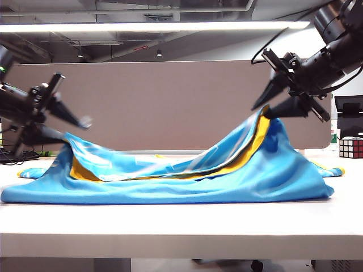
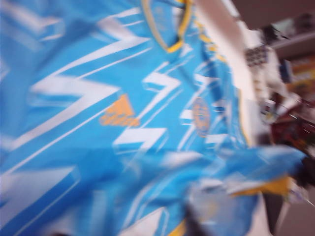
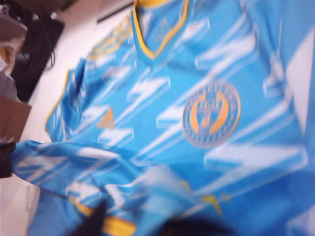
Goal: Fold the bottom side of the soccer jersey horizontally towards the center, about one-third of the way, then fold the sleeve back towards the center, creating a straight line along the edge of the the soccer jersey, and finally fold the bottom of the soccer jersey up towards the top, creating a neat rectangle.
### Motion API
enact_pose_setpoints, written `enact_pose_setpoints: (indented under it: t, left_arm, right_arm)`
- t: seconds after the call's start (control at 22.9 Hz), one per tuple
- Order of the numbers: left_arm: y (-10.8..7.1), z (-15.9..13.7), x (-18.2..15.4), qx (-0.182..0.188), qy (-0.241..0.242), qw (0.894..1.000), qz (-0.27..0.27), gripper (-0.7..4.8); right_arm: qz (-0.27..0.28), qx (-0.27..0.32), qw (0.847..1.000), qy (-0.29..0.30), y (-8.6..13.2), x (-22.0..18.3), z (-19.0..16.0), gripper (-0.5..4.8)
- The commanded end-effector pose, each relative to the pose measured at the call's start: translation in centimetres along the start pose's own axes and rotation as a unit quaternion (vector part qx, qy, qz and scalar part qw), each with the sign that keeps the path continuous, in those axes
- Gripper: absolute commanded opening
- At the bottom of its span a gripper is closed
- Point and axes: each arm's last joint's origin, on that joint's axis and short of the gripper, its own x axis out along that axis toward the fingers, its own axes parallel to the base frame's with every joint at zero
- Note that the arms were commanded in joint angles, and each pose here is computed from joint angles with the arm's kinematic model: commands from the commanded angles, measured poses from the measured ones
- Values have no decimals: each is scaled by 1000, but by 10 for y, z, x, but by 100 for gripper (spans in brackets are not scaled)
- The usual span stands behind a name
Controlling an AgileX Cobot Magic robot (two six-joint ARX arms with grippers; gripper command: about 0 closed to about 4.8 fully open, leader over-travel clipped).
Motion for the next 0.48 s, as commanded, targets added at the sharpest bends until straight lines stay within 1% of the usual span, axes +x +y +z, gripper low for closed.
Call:
enact_pose_setpoints:
  t: [0.04,0.17,0.31,0.35,0.39,0.44,0.48]
  left_arm:
    - [-2,5,-1,10,12,999,-33,403]
    - [-3,4,-11,4,17,1000,-21,398]
    - [-7,-1,-27,17,28,999,18,384]
    - [-15,-10,-38,40,44,995,79,372]
    - [-18,-15,-44,50,57,990,121,372]
    - [-24,-24,-53,64,82,979,175,372]
    - [-27,-29,-57,60,98,975,191,372]
  right_arm:
    - [14,-6,1000,-11,2,-7,11,369]
    - [12,0,1000,7,-1,-26,11,368]
    - [-25,-22,999,38,2,-46,5,355]
    - [-68,-40,995,62,4,-59,-2,355]
    - [-88,-49,992,74,6,-66,-5,355]
    - [-102,-56,990,84,9,-75,-13,355]
    - [-102,-54,989,87,11,-79,-18,355]
